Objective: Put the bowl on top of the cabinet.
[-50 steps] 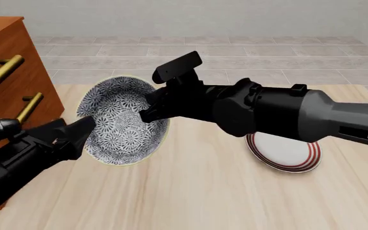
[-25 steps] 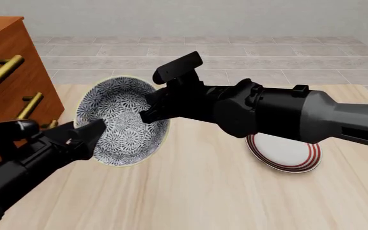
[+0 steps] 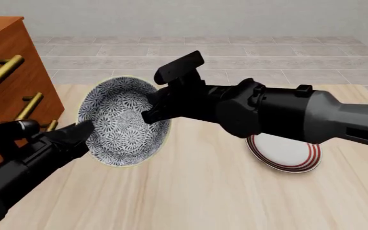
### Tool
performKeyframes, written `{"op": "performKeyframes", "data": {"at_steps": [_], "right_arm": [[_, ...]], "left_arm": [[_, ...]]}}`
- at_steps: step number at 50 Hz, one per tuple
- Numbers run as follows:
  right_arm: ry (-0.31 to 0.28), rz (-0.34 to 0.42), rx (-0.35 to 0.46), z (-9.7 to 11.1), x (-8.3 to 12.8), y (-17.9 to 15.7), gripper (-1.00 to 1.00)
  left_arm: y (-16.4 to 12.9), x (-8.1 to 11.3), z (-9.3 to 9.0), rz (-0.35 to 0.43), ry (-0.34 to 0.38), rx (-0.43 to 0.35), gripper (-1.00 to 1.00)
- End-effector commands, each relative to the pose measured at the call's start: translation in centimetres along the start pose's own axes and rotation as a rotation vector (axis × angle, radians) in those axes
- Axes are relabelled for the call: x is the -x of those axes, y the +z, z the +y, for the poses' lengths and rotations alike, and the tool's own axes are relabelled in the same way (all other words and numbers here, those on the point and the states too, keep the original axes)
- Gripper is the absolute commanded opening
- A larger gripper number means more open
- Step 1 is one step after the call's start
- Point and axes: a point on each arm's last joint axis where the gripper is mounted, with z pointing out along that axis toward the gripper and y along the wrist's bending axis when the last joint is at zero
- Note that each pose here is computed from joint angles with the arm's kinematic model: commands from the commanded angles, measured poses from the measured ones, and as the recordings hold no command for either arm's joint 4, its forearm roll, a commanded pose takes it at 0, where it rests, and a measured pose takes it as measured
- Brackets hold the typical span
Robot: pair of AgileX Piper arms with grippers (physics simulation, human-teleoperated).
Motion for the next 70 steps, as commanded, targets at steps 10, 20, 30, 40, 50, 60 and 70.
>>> {"op": "performKeyframes", "data": {"at_steps": [10,20,30,40,50,60,70], "right_arm": [[0.063,-0.001,0.000,0.0,0.3,0.1,1.00],[0.068,0.000,0.004,0.1,0.3,-0.3,1.00],[0.054,-0.001,0.013,0.5,0.2,-1.0,1.00],[0.040,-0.008,0.024,0.9,0.3,-2.0,1.00],[0.019,-0.026,0.026,1.0,0.9,-3.3,1.00],[-0.064,-0.080,-0.008,-0.2,1.7,-5.7,1.00],[-0.172,-0.158,-0.045,-1.1,2.4,-9.2,1.00]], "left_arm": [[0.1,0.0,-0.2,0.003,0.032,-0.022,-1.00],[0.1,0.0,-0.2,0.002,0.035,-0.015,-1.00],[0.4,-0.2,-0.1,0.009,0.042,-0.015,-1.00],[0.7,-0.3,0.2,0.010,0.039,-0.001,-1.00],[0.7,-0.3,0.4,0.007,0.041,0.008,-1.00],[0.7,-0.2,0.6,0.005,0.048,0.021,-1.00],[0.8,-0.2,0.6,0.015,0.061,0.026,-1.00]]}}
